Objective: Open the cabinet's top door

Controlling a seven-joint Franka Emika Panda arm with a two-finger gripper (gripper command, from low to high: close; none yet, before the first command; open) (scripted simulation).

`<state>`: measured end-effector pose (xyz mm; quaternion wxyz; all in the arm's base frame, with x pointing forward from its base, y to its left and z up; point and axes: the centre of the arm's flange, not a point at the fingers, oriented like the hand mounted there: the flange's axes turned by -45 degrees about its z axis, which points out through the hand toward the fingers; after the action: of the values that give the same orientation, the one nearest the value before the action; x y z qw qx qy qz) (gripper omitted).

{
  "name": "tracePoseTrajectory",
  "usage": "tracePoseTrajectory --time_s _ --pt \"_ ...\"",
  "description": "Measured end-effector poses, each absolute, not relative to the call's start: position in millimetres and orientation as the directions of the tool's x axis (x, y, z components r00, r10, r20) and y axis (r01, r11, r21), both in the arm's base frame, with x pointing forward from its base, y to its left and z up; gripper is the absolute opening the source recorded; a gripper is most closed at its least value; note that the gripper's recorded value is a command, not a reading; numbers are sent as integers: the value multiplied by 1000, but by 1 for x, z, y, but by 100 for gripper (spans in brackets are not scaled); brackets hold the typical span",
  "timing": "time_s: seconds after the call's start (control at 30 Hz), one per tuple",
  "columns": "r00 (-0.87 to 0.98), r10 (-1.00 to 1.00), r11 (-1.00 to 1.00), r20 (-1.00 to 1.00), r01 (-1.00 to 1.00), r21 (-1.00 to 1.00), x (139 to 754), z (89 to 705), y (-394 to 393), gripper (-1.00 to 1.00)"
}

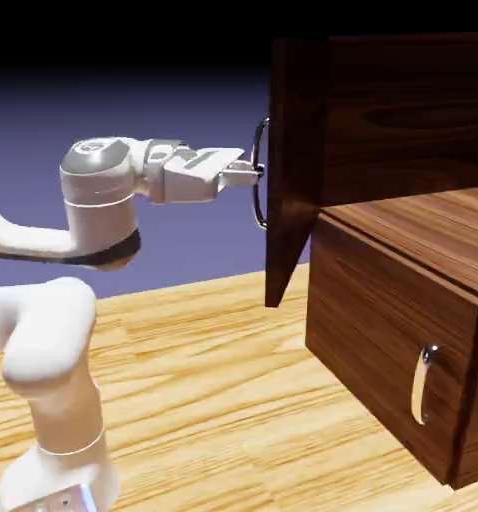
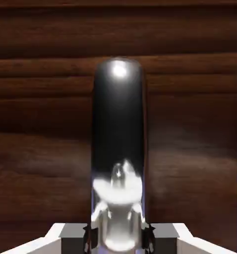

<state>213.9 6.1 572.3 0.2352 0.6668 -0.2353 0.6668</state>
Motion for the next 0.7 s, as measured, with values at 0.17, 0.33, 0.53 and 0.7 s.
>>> tracePoseTrajectory --time_s 0.17,0.33,0.53,0.7 --pt "0 0 -726 1000 -687 0 195 572 38 -100" --pt "0 0 -665 1000 -747 0 178 572 74 -100" --pt "0 0 -575 1000 -818 0 159 572 125 -100" --pt "0 0 -471 1000 -882 0 146 572 180 -100"
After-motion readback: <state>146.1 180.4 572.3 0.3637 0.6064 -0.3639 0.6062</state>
